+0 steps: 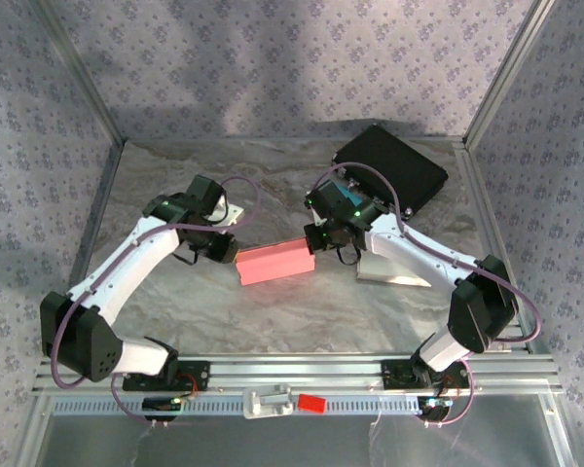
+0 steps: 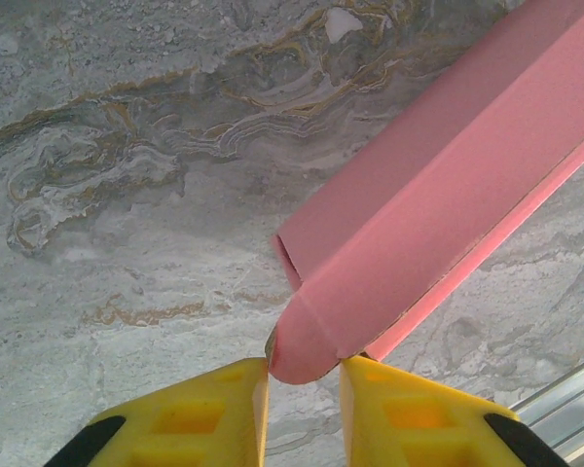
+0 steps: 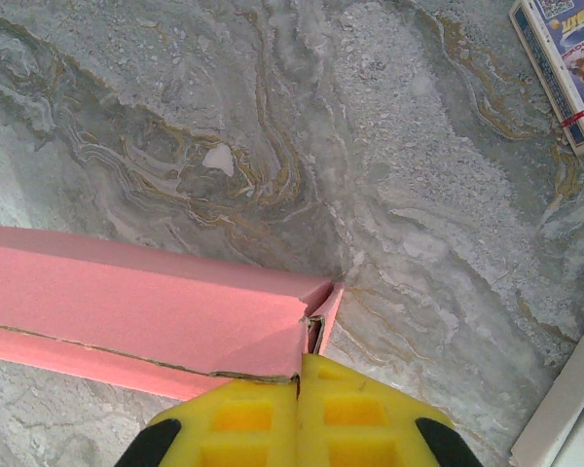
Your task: Fold the paper box
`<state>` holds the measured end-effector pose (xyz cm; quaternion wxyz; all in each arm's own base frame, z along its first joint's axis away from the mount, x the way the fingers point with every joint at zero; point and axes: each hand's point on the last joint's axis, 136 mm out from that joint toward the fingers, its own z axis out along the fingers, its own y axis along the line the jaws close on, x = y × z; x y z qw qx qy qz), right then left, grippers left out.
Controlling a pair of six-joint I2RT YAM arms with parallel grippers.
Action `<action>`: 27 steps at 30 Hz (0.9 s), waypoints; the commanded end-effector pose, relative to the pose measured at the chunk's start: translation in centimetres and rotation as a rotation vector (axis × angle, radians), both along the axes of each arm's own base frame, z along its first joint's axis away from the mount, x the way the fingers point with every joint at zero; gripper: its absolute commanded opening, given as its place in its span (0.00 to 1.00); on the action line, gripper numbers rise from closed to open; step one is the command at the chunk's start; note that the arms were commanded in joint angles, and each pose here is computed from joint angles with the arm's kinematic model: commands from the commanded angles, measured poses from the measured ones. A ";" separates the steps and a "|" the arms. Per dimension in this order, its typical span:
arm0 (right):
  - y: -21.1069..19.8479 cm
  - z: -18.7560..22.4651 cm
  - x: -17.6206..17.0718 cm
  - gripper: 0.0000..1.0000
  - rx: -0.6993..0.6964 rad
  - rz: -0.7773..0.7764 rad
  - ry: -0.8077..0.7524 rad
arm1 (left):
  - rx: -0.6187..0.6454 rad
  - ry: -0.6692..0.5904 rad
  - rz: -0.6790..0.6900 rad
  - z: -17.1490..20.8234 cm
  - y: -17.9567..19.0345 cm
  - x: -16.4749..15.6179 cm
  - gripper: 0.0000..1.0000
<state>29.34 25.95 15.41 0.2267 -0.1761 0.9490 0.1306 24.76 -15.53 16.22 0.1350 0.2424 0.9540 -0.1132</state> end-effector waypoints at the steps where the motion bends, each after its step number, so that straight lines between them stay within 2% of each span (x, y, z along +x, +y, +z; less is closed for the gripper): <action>1: -0.4 -1.9 -1.5 0.00 -0.048 0.013 0.089 | -0.011 0.023 -0.012 -0.6 -0.5 -0.1 0.23; 11: -0.4 -1.9 -1.5 0.00 -0.047 0.007 0.088 | -0.022 0.044 0.016 -0.7 -0.8 0.1 0.08; 27: -0.6 -2.1 -1.5 0.00 -0.067 -0.017 0.081 | -0.080 0.206 0.185 -0.1 -1.4 -0.9 0.00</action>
